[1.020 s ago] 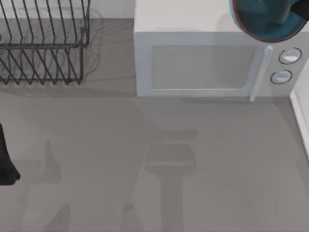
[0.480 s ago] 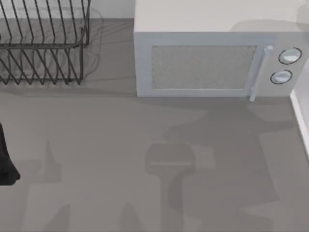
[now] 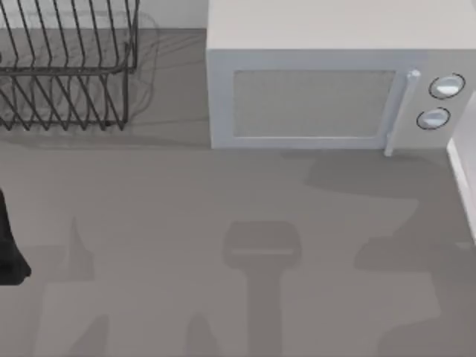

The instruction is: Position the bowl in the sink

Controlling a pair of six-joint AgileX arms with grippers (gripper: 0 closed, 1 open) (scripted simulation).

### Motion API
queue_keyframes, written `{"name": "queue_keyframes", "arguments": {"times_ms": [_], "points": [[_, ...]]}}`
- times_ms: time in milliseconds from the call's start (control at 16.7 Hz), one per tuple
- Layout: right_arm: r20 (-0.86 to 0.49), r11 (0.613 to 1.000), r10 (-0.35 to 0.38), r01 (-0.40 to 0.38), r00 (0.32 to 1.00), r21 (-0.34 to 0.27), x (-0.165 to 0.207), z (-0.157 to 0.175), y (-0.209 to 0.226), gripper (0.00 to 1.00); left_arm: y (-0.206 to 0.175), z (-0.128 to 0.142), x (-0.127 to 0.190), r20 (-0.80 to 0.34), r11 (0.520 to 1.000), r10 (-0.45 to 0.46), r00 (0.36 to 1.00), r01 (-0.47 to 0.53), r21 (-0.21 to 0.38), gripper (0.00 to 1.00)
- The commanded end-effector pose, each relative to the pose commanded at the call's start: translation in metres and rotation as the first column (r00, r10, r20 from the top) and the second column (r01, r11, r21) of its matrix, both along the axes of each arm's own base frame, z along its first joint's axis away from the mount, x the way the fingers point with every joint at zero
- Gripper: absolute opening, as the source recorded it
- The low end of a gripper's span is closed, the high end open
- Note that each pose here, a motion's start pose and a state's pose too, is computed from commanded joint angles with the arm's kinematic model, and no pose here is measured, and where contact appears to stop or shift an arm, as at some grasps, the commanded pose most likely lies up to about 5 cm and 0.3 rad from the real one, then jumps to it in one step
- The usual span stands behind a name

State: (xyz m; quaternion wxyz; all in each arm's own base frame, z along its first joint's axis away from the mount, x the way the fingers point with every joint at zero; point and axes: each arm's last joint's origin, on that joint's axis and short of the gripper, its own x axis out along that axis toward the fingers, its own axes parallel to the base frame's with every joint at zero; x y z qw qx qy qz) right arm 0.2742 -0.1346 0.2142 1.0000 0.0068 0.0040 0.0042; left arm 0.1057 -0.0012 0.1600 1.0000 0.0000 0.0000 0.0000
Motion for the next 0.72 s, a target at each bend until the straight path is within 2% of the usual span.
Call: {"name": "queue_keyframes", "arguments": {"times_ms": [480,720], "points": [[0.006,1.000,-0.014,0.014,1.000,-0.011,-0.006,-0.006,-0.001,0.00,0.000,0.000,0.000,0.000,1.000,0.000,1.000,0.000,0.000,1.00],[-0.003,1.000,-0.019,0.019,1.000,-0.006,0.001,-0.030,-0.007,0.00,0.000,0.000,0.000,0.000,1.000,0.000,1.000,0.000,0.000,1.00]]}}
